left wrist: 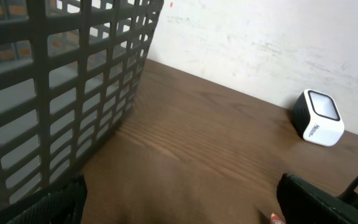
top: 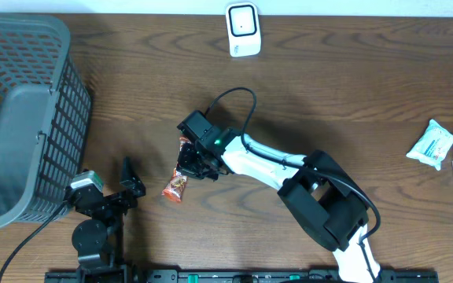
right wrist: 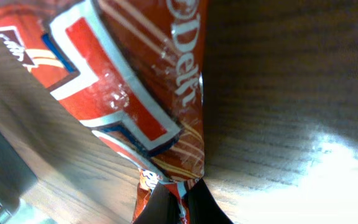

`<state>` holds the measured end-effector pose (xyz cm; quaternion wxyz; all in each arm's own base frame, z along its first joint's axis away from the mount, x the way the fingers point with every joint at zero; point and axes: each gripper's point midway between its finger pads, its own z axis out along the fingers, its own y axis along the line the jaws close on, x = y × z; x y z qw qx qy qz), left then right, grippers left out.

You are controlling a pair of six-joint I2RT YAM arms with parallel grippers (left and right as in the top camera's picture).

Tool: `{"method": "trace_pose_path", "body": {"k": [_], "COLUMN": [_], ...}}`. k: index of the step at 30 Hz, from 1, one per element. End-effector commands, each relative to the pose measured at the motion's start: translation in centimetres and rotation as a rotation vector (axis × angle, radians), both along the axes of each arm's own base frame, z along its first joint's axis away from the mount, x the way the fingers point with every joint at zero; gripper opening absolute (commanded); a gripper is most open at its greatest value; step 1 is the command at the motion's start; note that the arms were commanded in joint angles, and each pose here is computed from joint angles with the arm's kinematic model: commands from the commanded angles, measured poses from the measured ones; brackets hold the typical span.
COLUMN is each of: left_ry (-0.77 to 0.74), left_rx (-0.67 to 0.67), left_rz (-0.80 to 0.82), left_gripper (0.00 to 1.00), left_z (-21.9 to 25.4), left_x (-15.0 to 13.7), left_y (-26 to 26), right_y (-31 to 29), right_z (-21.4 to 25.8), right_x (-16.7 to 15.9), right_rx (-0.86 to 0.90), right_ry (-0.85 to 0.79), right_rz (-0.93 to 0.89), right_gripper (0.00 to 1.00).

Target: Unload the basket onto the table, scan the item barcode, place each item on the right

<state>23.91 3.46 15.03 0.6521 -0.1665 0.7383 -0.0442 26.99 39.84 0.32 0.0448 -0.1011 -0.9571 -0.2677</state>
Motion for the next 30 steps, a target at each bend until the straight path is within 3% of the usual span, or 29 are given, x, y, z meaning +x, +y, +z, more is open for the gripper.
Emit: {"method": "trace_pose_path", "body": {"k": [1, 10, 14, 21, 26, 30], "left_ry": [0.045, 0.046, 0.045, 0.045, 0.045, 0.046], "left_rx": [0.013, 0.013, 0.013, 0.013, 0.013, 0.013], "left_rz": [0.001, 0.001, 0.001, 0.001, 0.001, 0.001], "left_gripper": [0.98, 0.98, 0.98, 0.98, 0.98, 0.98], "left_z": [-1.5, -1.5, -1.5, -1.5, -1.5, -1.5], "left_x": [-0.1, -0.1, -0.1, -0.1, -0.1, -0.1], "left_y": [0.0, 0.0, 0.0, 0.0, 0.0, 0.0], "right_y": [-1.8, -5.8, -10.4, -14.2, -15.8, -16.0], "right_z": [-0.6, 7.5, 8.4, 10.6, 9.4, 6.8], "right_x": [0.4, -3.2, -5.3, -7.1, -5.4, -2.1], "right_rx": [0.004, 0.358, 0.234, 0.087, 0.034, 0.147], "right_ry": [0.016, 0.495, 0.795, 1.109, 1.108, 0.748], "right_rz": [0.074, 0.125, -0.057, -0.287, -0.405, -0.186], "right_gripper": [0.02, 0.02, 0.01, 0.01, 0.01, 0.01]}}
